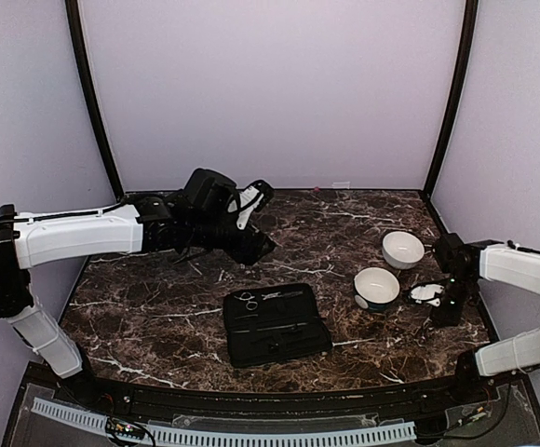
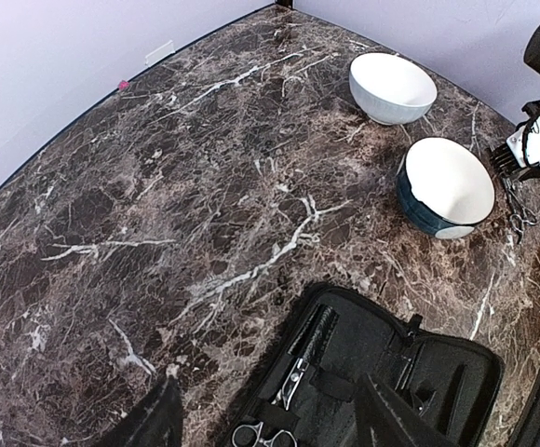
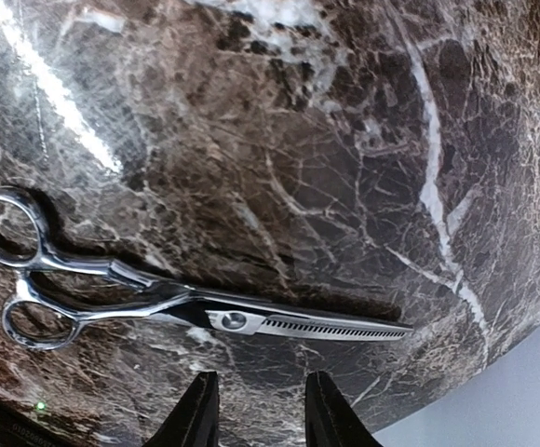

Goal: Sort the hair-cutting tools

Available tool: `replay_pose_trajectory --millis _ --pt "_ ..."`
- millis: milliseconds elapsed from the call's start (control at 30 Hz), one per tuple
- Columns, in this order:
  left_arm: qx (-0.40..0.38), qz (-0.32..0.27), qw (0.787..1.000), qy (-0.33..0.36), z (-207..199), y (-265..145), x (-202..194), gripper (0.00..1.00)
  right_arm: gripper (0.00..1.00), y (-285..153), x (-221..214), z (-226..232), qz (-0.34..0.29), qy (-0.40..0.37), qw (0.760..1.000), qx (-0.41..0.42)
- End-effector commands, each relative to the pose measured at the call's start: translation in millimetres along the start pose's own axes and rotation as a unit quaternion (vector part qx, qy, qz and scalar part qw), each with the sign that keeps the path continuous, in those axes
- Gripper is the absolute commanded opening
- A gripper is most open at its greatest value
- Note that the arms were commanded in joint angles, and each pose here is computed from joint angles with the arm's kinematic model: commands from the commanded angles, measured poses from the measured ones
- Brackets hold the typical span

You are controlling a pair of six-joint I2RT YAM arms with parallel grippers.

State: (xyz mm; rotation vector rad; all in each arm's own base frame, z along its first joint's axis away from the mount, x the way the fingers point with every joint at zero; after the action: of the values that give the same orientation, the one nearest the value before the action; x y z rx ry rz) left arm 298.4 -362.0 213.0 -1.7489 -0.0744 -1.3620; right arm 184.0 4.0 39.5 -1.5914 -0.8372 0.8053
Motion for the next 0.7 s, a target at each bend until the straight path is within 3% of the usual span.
replay_pose_trajectory --millis 0,400,667 --pt "-0.014 -0.028 1.000 0.001 -5.5 -14.6 13.9 0.64 0.32 2.7 -2.6 -9.8 0.010 -0.004 1.000 -0.028" --pt "-0.017 -0.027 0.999 0.000 -6.6 -18.7 12.7 0.64 0.20 13.7 6.8 -34.1 0.004 0.040 0.997 -0.061" --pt "-0.017 -0.025 1.000 -0.004 -7.3 -19.8 10.4 0.63 0.15 11.8 45.0 -36.0 -0.061 0.033 0.997 -0.033"
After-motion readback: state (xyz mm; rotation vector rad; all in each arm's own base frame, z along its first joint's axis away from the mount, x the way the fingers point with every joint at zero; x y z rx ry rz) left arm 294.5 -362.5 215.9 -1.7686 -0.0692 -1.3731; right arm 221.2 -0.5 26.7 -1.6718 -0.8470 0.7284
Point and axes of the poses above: each gripper's point midway between its finger pads, its own y axis out along the fingers, its own z axis along the line the jaws close on, x = y × z, the point moved 1 cm from there along -y, back along the fingers, and after that the axes turned 1 degree about y, right-handed, at the moved point
